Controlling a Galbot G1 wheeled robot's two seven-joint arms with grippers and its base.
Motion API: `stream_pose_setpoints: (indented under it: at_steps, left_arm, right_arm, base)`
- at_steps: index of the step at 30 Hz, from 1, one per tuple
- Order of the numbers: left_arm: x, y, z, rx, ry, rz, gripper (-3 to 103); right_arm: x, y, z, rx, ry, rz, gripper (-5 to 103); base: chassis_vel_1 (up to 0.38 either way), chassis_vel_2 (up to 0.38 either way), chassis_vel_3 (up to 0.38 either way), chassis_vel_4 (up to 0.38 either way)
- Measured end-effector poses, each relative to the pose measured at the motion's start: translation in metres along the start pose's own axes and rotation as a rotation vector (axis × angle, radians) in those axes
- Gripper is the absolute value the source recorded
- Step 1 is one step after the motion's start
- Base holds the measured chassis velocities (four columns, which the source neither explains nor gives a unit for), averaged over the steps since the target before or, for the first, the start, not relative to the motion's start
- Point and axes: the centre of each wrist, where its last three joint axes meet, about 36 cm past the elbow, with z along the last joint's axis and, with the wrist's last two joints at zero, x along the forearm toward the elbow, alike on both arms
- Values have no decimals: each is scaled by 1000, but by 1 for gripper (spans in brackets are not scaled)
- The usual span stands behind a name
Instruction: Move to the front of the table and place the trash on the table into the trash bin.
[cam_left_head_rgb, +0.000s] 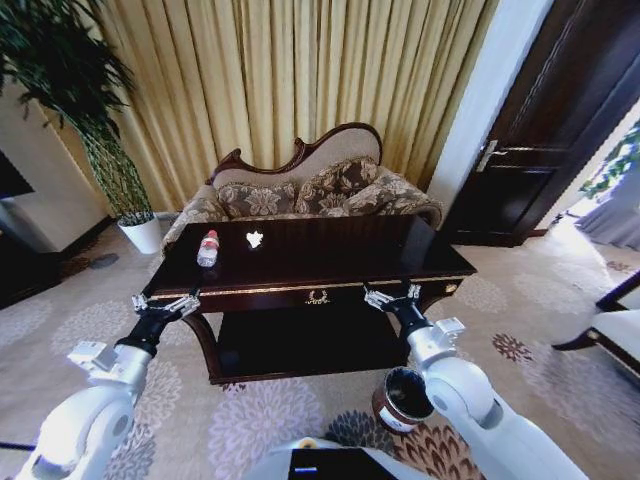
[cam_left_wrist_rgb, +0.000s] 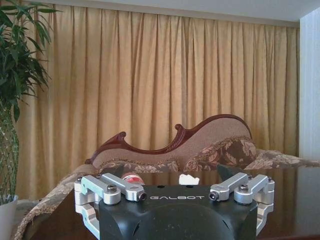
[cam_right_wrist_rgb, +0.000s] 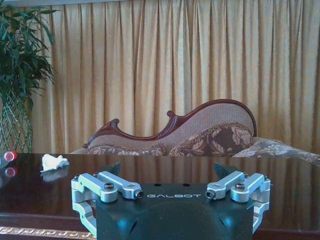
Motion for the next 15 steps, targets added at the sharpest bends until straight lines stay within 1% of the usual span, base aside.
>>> stream_pose_setpoints:
  at_steps: [15]
  left_arm:
    - [0,-2,1,7,-1,3,100]
  right_arm:
    - [0,1,-1,-3,2,3,100]
  base:
    - [-82,82,84,-85]
